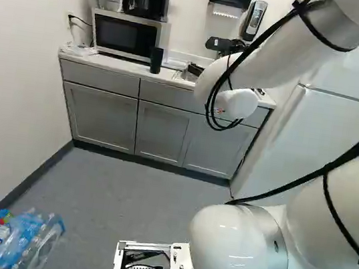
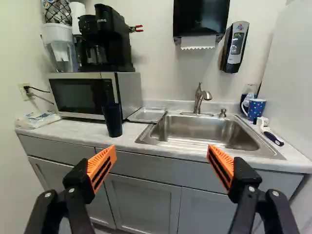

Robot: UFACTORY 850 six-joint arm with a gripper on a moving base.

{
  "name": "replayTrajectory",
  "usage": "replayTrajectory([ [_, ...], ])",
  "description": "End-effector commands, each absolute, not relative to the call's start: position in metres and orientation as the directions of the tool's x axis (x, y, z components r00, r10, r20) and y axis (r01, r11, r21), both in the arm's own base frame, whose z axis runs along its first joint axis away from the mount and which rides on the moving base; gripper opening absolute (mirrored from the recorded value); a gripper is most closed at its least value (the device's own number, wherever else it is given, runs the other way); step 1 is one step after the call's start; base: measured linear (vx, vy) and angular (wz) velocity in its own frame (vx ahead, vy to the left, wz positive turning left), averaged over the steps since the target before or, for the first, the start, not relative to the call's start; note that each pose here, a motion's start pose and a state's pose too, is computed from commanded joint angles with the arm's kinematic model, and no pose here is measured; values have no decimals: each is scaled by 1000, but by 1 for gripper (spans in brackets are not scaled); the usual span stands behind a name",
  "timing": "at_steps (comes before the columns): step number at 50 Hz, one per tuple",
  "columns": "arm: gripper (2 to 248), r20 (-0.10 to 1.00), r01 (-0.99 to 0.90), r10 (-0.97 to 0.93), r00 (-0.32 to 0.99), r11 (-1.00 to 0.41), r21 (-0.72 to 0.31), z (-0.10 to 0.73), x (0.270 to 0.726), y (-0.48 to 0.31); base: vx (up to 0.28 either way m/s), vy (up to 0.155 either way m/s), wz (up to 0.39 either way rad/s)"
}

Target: Rinse the cup and place it in the tray

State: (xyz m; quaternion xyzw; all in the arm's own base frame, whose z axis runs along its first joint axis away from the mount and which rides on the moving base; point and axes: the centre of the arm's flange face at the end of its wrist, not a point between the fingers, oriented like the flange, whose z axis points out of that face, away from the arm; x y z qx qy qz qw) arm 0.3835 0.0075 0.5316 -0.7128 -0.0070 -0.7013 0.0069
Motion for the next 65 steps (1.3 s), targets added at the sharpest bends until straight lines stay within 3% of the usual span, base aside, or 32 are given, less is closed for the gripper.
replayTrajectory([
  [65, 247, 998, 56, 3, 61, -998, 0, 584, 399, 22, 0, 0, 0],
])
